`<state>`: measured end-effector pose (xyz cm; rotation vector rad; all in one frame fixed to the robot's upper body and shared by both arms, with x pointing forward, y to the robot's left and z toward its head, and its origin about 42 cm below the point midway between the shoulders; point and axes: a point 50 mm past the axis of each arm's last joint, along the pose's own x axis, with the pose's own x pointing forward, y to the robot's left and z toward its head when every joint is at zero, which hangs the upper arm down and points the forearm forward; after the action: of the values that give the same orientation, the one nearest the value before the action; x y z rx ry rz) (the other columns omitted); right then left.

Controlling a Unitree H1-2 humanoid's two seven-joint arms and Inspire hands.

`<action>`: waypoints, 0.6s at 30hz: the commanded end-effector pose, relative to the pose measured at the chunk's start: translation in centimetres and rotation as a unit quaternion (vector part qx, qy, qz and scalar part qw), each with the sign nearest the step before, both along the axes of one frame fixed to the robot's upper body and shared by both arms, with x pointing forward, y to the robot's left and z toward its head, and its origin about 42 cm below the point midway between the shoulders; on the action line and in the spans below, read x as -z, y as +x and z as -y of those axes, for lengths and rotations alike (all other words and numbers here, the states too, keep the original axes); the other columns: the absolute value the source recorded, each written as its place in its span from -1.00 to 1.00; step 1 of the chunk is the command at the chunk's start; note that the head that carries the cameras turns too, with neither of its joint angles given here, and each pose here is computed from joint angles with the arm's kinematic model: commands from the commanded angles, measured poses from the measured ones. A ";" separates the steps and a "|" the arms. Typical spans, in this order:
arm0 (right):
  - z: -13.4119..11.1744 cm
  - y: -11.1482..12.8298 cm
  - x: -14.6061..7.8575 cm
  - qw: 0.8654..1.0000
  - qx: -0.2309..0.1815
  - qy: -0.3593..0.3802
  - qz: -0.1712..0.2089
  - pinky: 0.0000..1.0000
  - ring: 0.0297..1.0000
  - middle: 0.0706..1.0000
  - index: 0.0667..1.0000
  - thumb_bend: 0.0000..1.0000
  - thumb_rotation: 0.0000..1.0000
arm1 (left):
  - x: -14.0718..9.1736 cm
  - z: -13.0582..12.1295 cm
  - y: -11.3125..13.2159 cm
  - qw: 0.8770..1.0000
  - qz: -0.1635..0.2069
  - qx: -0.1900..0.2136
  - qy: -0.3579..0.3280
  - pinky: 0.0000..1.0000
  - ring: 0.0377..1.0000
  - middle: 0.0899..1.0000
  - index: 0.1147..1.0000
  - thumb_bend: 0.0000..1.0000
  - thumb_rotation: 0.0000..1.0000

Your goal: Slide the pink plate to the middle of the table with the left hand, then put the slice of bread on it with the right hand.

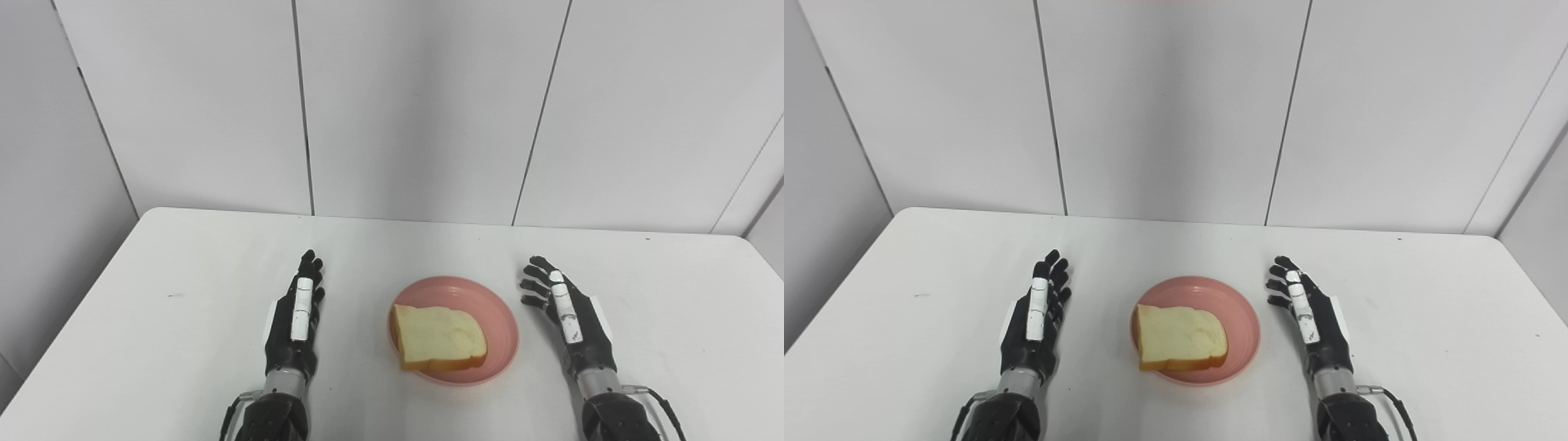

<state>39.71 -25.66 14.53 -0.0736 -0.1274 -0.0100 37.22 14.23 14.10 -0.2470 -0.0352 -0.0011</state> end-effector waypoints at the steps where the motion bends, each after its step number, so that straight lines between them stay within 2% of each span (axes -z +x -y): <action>1: -0.6 0.3 -1.4 1.000 -0.001 0.004 0.025 0.42 0.55 0.62 0.61 0.66 1.00 | -2.5 0.4 0.9 0.999 0.038 0.008 -0.001 1.00 0.99 0.90 0.82 0.82 0.79; 8: -1.9 -0.1 -1.5 0.998 0.016 0.046 0.034 0.46 0.56 0.62 0.60 0.65 1.00 | -3.1 -0.1 0.9 0.999 0.041 0.010 0.000 1.00 0.98 0.90 0.81 0.89 0.75; 14: -2.9 -0.3 -1.5 0.997 0.037 0.053 0.043 0.49 0.61 0.65 0.62 0.61 1.00 | -3.4 -0.6 0.9 0.999 0.043 0.013 0.006 0.99 0.97 0.89 0.78 0.93 0.76; 18: -3.2 -0.5 -1.3 0.996 0.042 0.066 0.047 0.55 0.66 0.71 0.69 0.67 1.00 | -3.2 -0.7 0.8 0.999 0.039 0.014 0.004 1.00 0.99 0.91 0.79 0.92 0.76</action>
<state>38.85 -22.71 14.16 0.0388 -0.1348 -0.0987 37.36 15.40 15.01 -0.2285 -0.0269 -0.0088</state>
